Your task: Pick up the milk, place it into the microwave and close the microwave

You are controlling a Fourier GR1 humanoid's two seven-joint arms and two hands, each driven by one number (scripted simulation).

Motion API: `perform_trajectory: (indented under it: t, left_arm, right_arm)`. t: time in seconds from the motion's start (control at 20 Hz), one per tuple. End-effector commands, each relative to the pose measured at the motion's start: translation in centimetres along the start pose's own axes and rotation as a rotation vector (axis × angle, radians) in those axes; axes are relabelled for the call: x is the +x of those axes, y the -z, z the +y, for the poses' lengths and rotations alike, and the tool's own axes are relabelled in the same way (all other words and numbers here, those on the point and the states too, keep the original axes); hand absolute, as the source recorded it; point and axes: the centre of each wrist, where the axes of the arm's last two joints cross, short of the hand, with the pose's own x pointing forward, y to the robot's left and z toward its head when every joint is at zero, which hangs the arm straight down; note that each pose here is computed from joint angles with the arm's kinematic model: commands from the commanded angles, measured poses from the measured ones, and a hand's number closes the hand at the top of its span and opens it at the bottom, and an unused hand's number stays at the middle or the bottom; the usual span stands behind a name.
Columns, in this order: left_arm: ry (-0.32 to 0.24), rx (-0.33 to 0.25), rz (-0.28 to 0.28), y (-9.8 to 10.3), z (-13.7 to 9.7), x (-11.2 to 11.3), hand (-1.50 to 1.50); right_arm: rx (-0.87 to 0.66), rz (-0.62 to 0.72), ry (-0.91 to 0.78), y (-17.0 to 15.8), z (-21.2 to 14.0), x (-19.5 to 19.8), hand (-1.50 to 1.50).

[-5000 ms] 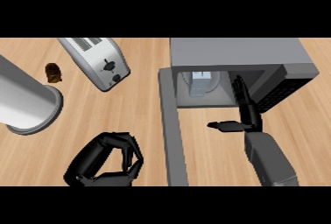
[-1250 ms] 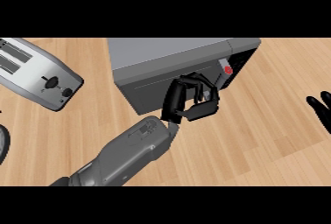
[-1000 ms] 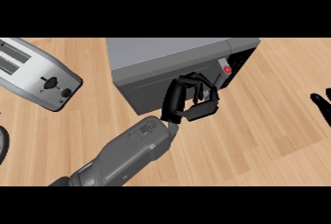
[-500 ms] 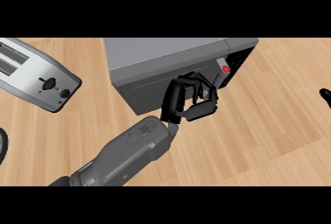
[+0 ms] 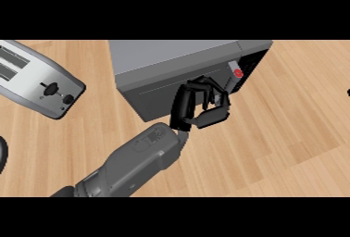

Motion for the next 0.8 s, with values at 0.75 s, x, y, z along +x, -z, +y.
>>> perform_trajectory:
  t: [0.75]
  left_arm:
    - [0.008, 0.044, 0.001, 2.5, 0.8, 0.1, 1.50]
  right_arm:
    - [0.110, 0.016, 0.081, 0.9, -0.2, 0.9, -1.50]
